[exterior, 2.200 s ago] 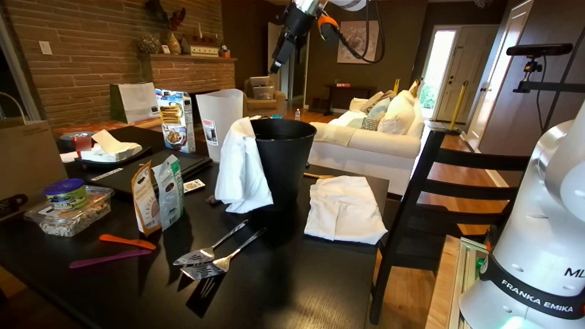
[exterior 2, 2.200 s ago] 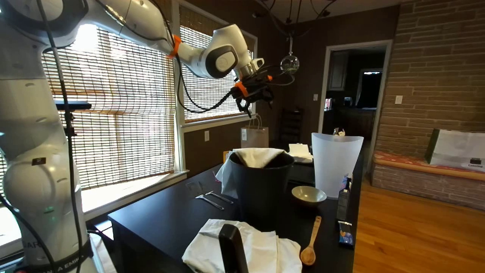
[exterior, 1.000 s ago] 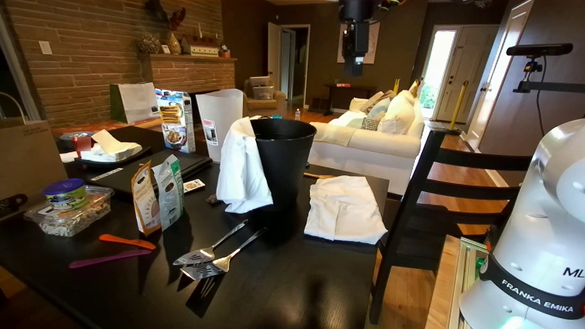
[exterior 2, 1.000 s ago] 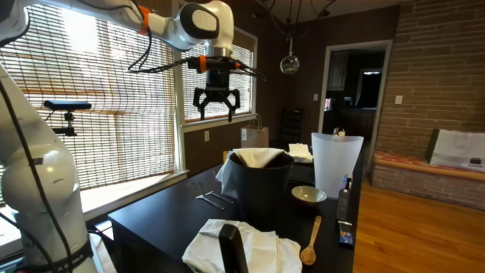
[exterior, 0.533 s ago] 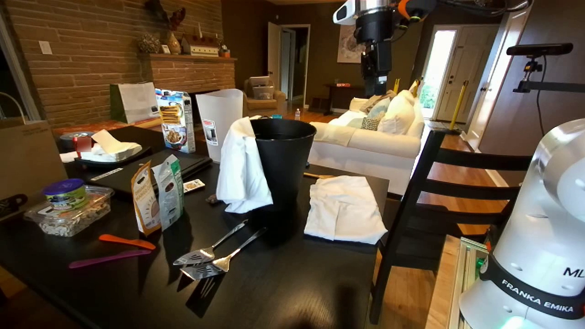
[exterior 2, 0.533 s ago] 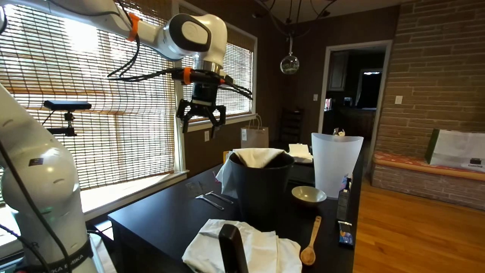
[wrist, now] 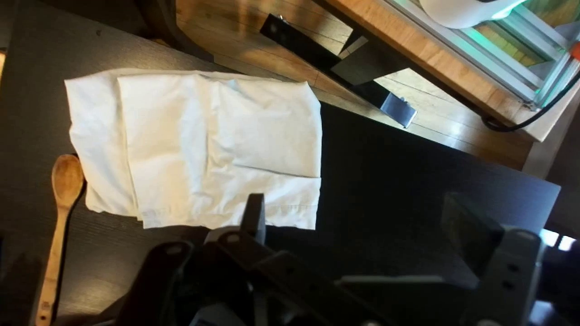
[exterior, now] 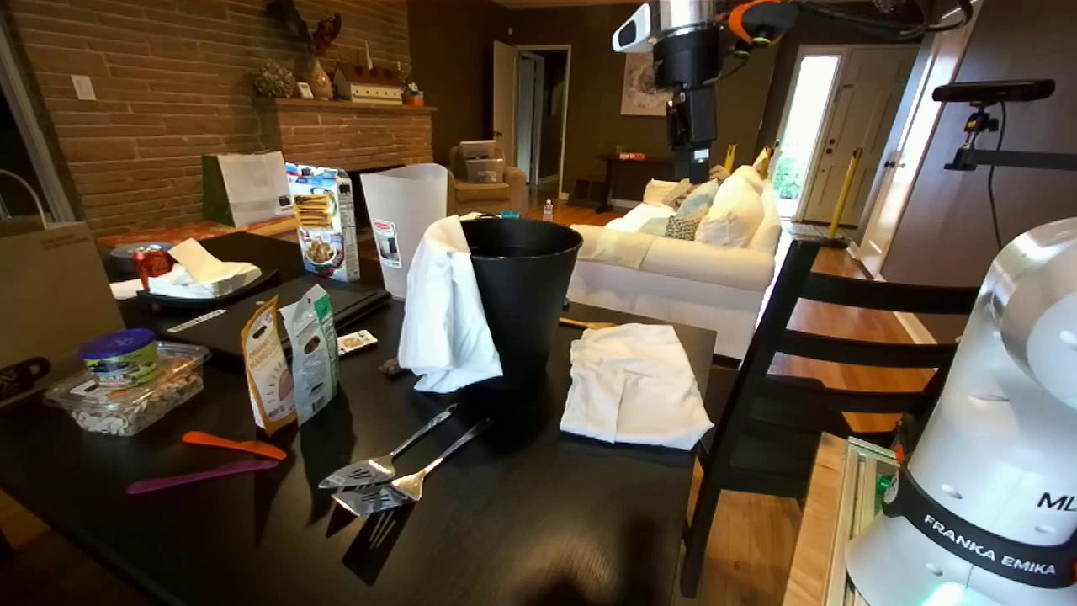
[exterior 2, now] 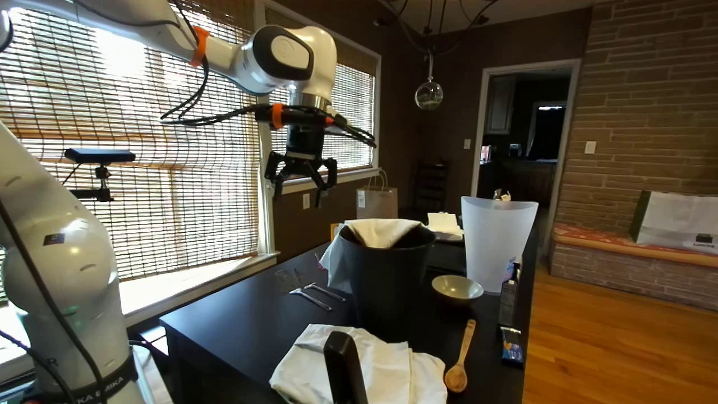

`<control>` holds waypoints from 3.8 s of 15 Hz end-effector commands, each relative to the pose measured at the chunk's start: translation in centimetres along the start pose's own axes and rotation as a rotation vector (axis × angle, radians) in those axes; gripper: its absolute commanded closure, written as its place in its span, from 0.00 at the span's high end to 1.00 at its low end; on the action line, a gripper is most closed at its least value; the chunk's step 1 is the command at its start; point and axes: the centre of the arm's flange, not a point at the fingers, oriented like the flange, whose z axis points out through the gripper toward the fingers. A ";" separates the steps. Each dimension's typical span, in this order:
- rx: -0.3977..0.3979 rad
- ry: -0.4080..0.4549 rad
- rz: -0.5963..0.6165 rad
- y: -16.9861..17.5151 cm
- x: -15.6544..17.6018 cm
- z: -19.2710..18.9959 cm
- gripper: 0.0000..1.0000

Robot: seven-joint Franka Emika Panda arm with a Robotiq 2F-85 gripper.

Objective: Lift the two towels and put them in the black basin

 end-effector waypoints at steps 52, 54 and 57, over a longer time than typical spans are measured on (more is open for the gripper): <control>-0.229 0.030 0.105 -3.3 4.2 35.7 0.00; -0.220 0.033 0.120 -2.3 4.2 34.2 0.00; -0.201 0.029 0.154 -0.5 4.0 32.2 0.01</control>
